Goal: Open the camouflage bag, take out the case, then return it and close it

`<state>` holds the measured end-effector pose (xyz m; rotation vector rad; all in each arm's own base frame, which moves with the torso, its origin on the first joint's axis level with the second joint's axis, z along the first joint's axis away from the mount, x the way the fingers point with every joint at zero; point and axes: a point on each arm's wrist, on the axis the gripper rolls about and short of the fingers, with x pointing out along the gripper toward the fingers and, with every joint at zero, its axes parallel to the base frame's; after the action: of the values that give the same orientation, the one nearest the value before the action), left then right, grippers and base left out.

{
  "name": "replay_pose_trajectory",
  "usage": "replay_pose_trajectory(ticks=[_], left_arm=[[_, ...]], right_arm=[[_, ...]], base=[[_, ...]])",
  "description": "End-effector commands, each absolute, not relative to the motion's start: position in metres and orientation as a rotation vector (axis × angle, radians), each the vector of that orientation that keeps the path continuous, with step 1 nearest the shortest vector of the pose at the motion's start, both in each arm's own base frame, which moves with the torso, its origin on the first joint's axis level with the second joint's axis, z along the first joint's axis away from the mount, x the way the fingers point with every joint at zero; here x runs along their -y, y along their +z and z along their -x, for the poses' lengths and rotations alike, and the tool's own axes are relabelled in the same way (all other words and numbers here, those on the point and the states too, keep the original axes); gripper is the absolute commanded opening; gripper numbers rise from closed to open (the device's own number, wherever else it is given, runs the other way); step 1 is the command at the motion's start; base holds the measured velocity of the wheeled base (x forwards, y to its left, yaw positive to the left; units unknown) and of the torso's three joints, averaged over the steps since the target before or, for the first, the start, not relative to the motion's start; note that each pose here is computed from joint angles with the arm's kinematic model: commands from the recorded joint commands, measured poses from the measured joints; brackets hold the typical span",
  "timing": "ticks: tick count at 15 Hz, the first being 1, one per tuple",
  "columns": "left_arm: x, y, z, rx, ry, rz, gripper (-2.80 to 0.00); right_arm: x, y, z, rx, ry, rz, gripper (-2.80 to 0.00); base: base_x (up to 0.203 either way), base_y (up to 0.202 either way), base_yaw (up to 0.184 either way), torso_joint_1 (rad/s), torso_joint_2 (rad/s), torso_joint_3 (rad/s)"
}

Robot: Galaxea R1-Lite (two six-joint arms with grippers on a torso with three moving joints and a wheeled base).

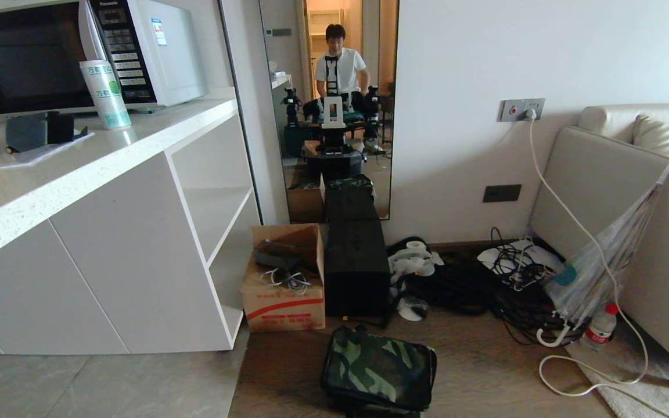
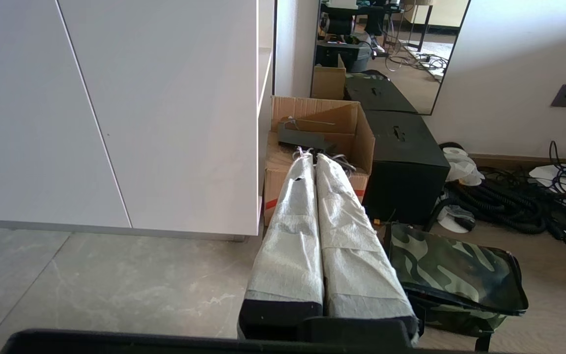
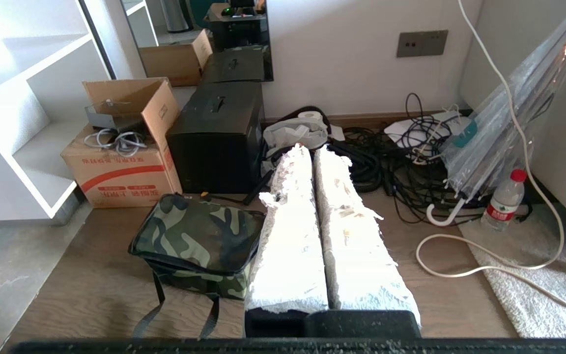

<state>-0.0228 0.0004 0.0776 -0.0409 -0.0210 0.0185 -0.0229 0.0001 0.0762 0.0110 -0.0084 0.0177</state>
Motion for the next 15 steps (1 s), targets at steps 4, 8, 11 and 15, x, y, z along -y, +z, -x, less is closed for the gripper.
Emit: replay_pose_trajectory(ticks=[4,8,11,15], left_arm=[[-0.0004,0.0751,0.0222,0.014,0.019,0.042,-2.8],[-0.0004,0.0751,0.0222,0.014,0.02,0.042,-2.8],[-0.0004,0.0751,0.0222,0.014,0.02,0.042,-2.8],[-0.0004,0.0751,0.0222,0.014,0.02,0.042,-2.8]], right_arm=[[-0.0001,0.0763,0.0228,0.008,0.018,-0.011,-2.8],[-0.0001,0.0758,0.0227,0.006,0.018,-0.011,-2.8],[-0.0001,0.0761,0.0227,0.007,0.018,-0.011,-2.8],[-0.0001,0.076,0.0227,0.007,0.018,-0.011,-2.8]], base=[[0.0,0.0,0.0,0.0,0.0,0.0],[0.0,0.0,0.0,0.0,0.0,0.0],[0.0,0.0,0.0,0.0,0.0,0.0],[0.0,0.0,0.0,0.0,0.0,0.0]])
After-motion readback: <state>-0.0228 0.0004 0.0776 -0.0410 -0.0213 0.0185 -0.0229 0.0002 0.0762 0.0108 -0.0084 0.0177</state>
